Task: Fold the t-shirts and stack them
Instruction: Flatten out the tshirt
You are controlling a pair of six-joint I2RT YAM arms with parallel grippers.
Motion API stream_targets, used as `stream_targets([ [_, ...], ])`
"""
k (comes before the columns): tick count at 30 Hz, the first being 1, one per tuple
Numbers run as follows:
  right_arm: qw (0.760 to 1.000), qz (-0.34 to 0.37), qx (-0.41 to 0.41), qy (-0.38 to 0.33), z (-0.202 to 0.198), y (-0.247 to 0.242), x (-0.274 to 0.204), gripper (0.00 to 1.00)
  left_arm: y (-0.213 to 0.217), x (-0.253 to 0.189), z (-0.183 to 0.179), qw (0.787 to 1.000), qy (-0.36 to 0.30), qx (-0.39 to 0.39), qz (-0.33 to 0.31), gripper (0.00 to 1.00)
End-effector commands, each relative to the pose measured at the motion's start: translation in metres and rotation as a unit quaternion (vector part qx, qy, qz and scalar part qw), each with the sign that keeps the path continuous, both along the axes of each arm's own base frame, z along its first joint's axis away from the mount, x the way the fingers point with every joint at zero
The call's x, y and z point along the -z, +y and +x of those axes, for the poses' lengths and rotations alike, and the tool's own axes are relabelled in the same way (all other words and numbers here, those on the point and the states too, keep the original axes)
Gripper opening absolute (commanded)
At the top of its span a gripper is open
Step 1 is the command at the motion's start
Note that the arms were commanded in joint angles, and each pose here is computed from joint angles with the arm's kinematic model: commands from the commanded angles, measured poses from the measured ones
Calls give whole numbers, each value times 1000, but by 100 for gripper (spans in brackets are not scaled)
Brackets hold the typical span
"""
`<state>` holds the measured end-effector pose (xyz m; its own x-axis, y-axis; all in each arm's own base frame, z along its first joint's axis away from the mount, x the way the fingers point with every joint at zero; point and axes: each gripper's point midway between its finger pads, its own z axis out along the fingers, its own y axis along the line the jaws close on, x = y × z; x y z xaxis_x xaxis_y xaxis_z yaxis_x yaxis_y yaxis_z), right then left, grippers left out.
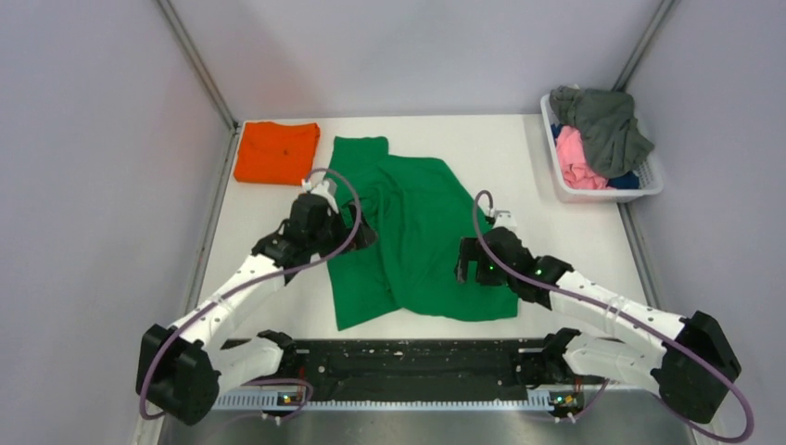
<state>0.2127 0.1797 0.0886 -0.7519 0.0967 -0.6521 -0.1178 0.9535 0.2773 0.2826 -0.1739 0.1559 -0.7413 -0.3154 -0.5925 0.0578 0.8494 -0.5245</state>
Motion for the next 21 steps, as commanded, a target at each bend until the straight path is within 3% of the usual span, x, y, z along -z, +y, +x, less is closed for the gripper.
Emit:
stream_targets([
  [1, 999, -5, 41, 14, 7, -17, 15, 99, -25, 43, -43, 997, 56, 36, -40, 99],
  [4, 998, -9, 65, 22, 24, -26, 23, 99, -32, 68, -45, 994, 90, 38, -43, 99],
  [12, 986, 7, 145, 78, 81, -53, 62, 98, -18, 123, -19, 987, 162, -5, 22, 99],
  [18, 971, -17, 216, 96, 133, -90, 76, 97, 48, 149, 11, 968, 187, -101, 135, 99],
  [21, 965, -7, 240, 102, 155, -103, 79, 97, 69, 146, 32, 964, 185, -129, 140, 98],
])
